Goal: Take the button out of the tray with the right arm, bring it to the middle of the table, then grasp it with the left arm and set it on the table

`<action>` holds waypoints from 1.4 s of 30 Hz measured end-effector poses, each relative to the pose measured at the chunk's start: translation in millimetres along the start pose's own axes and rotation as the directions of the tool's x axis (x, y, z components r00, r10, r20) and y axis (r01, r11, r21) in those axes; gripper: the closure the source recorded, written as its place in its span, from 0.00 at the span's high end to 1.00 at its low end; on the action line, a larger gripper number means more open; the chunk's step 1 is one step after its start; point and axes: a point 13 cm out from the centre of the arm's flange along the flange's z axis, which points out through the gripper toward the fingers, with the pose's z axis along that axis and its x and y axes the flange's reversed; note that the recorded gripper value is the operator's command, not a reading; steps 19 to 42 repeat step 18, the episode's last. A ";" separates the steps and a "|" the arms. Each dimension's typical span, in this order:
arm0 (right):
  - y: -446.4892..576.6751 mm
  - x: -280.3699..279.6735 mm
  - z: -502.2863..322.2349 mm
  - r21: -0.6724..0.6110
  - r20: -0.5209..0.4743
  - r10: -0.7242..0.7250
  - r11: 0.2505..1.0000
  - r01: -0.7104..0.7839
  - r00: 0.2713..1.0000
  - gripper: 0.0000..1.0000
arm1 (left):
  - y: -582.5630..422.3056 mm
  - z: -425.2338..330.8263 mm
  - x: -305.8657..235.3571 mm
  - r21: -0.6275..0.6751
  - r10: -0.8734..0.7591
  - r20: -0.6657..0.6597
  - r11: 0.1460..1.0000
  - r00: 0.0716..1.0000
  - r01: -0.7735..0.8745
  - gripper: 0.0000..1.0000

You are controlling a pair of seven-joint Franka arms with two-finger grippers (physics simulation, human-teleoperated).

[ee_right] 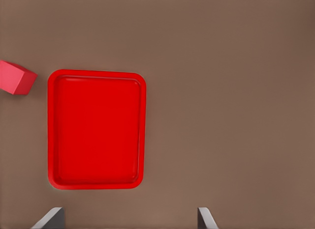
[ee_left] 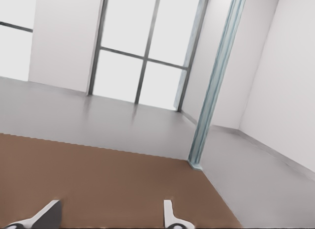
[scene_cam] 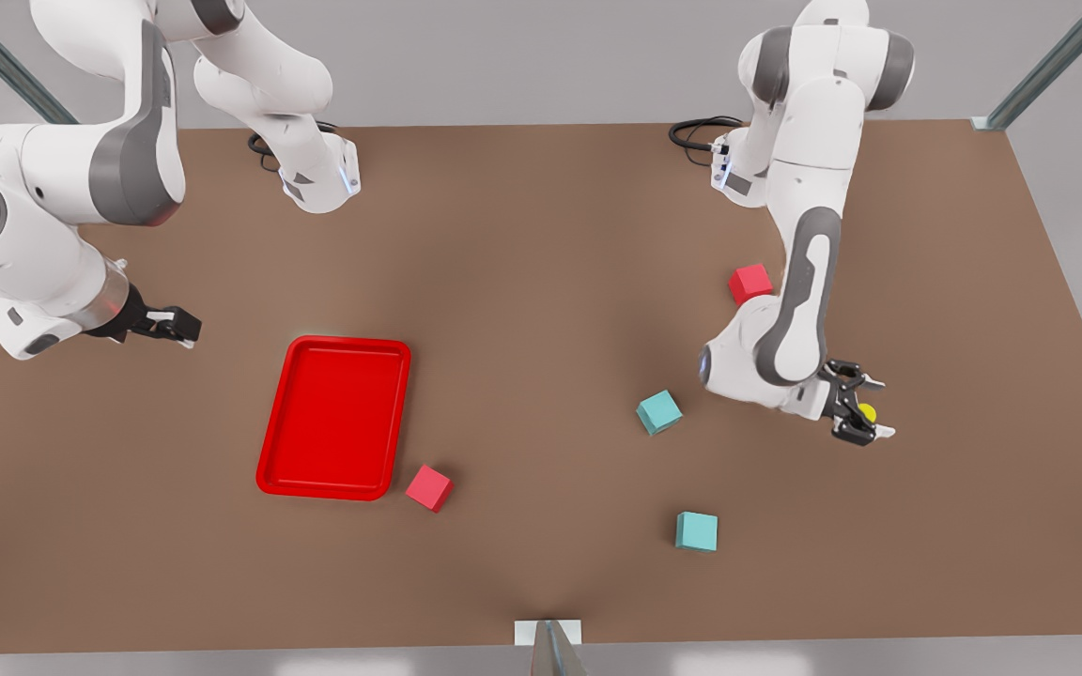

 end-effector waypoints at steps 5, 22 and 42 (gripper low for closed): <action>-2.1 -1.1 0.0 -0.001 0.004 -0.011 1.000 0.011 1.000 1.00 | -19.5 -158.6 -51.4 -0.320 -0.098 -0.763 0.916 0.639 -0.241 1.00; 7.3 -1.5 -0.6 -0.050 0.005 -0.034 0.998 0.034 0.999 1.00 | 66.9 -215.1 -246.3 0.618 0.737 -0.674 0.527 -0.048 -0.584 1.00; 7.3 -1.5 -0.6 -0.050 0.005 -0.034 0.998 0.034 0.999 1.00 | 66.9 -215.1 -246.3 0.618 0.737 -0.674 0.527 -0.048 -0.584 1.00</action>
